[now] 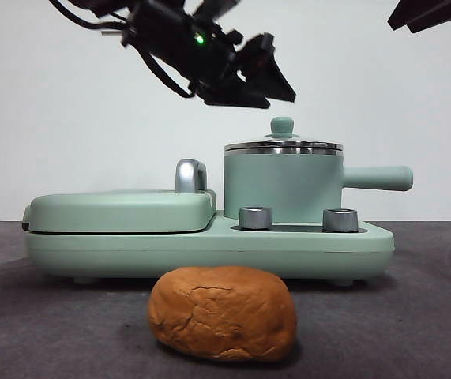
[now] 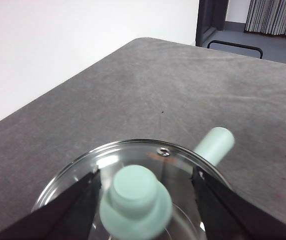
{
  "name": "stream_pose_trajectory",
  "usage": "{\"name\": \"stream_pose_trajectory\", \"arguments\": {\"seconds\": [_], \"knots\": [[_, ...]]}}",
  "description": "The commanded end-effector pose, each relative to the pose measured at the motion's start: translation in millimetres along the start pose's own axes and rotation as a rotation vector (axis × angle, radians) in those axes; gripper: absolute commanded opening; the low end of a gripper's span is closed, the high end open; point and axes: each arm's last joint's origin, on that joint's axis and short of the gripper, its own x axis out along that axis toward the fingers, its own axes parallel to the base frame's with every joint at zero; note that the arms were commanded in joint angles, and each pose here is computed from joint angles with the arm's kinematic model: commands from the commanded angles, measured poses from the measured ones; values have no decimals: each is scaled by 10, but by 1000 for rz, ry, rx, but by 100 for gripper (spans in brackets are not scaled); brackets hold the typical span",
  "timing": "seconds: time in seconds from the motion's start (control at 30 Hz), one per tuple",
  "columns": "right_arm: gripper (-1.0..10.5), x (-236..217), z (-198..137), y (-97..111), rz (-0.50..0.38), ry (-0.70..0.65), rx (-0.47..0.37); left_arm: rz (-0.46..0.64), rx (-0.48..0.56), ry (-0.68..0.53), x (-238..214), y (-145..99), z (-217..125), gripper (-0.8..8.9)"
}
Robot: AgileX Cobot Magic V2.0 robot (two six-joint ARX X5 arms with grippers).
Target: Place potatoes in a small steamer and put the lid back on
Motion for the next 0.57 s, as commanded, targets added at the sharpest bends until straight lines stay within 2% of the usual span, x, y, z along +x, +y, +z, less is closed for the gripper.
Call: {"name": "stream_pose_trajectory", "arguments": {"seconds": [0.03, 0.43, 0.57], "knots": [[228, -8, 60, -8, -2, -18, 4, -1, 2, -10, 153, 24, -19, 294], [228, -8, 60, -8, -1, -17, 4, -7, -14, 19, 358, 72, -203, 268], [228, -8, 59, -8, -2, -17, 4, -6, -12, 16, 359, 72, -201, 117]]}}
